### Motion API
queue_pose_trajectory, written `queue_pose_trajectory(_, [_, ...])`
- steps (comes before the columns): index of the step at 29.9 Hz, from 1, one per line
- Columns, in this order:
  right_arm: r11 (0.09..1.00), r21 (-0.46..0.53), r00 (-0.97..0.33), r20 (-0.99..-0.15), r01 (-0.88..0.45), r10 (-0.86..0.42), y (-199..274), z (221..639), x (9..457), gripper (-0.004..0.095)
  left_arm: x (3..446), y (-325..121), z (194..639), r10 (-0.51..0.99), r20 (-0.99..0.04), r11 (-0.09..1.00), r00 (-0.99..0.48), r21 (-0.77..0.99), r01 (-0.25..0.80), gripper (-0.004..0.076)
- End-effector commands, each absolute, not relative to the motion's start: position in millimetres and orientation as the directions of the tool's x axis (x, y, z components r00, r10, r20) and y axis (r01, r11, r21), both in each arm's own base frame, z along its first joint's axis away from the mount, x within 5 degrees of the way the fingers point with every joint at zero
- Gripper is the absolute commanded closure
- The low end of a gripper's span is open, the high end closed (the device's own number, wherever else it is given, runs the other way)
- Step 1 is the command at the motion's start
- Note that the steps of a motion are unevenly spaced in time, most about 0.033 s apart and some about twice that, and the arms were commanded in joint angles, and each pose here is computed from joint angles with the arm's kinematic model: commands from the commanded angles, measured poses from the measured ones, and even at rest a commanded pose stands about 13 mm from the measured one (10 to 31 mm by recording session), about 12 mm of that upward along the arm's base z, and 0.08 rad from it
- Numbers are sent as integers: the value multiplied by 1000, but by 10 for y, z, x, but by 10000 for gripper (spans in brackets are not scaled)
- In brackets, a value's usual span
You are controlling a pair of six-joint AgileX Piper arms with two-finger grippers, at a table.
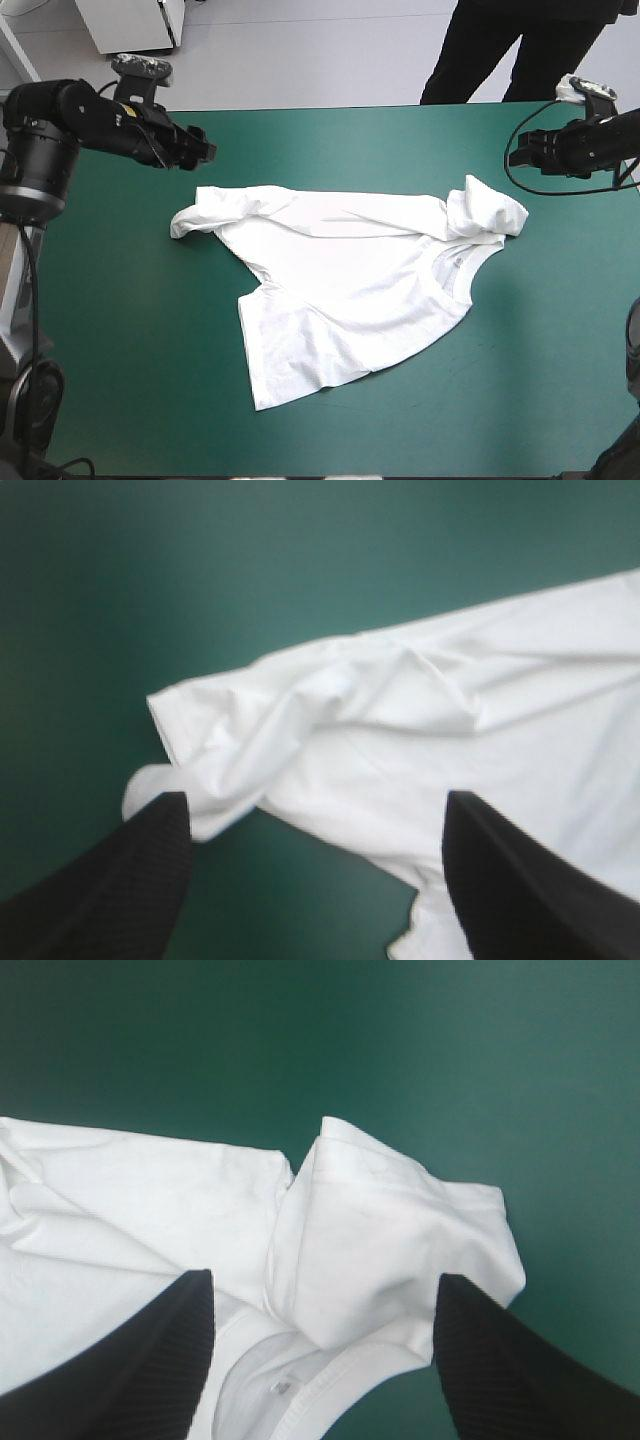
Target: Fold the cloth
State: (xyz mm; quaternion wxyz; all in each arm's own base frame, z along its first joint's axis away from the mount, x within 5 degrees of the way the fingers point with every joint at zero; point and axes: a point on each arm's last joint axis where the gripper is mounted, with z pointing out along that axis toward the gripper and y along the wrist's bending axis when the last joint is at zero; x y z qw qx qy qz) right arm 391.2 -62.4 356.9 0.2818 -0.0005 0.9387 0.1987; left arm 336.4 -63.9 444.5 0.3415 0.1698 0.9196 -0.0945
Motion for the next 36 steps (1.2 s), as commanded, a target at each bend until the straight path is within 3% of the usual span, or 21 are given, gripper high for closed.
queue_pose_trajectory(1, [932,334,-772,-627,-144,105,-530,3998,3492,320,2917,-799,4414,305,-607,907,-734,-51,418,208])
queue_pose_trajectory(4, [941,306,-772,-630,-144,87,-439,3983,3260,337,2710,-884,4171,346,-530,900,-774,-46,434,208])
queue_pose_trajectory(13, [969,-21,-810,-545,-246,-218,93,3684,2635,337,2564,-851,3603,403,-350,896,-845,-36,443,208])
queue_pose_trajectory(20, [953,-36,-811,-515,-301,-275,360,3579,2488,337,2778,-926,3348,446,-297,877,-845,-46,479,208])
queue_pose_trajectory(30, [958,-127,-810,-511,-258,-286,289,3532,2583,340,2962,-1255,2930,552,-196,822,-810,-36,568,209])
queue_pose_trajectory(36, [957,-128,-817,-500,-259,-288,299,3475,2645,341,3054,-1421,2736,562,-206,810,-801,-60,584,209])
